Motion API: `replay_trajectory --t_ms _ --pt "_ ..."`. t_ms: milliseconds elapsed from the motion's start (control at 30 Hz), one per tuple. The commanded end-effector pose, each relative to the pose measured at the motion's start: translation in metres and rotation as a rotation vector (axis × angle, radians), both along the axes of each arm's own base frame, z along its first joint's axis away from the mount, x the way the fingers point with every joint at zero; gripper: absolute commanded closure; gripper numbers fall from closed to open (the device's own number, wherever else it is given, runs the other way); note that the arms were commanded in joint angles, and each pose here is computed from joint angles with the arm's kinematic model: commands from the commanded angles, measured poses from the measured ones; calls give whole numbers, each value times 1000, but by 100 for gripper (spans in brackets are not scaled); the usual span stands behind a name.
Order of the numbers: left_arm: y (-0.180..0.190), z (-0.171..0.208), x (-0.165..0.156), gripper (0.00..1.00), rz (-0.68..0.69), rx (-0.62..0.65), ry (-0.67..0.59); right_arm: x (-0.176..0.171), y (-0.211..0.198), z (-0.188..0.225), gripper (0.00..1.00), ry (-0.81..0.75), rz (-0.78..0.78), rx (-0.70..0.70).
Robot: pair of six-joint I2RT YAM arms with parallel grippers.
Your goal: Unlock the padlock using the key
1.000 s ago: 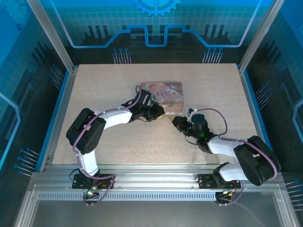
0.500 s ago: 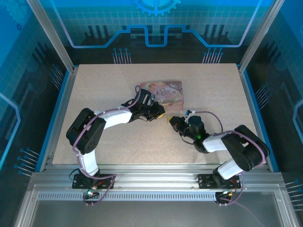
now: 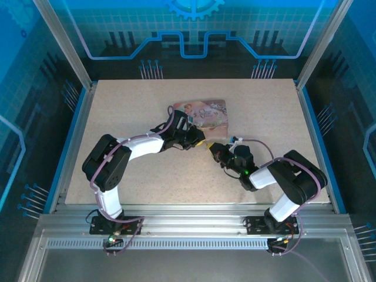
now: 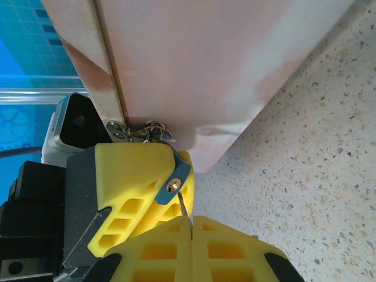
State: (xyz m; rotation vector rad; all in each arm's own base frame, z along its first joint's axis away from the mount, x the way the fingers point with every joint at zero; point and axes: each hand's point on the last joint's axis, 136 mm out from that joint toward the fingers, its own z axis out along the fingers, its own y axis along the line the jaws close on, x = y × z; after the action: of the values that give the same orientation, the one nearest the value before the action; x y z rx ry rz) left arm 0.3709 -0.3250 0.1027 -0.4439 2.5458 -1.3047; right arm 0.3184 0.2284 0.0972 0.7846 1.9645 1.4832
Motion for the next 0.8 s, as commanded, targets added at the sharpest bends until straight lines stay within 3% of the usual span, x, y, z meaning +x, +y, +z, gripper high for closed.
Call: replay_trajectory --t_ms 0,767 --pt "-9 33 -2 94 -19 -85 -37 0 1 5 100 -23 -17 26" --pt "-10 30 -4 94 -23 -93 -25 3 -4 11 100 -53 -33 37"
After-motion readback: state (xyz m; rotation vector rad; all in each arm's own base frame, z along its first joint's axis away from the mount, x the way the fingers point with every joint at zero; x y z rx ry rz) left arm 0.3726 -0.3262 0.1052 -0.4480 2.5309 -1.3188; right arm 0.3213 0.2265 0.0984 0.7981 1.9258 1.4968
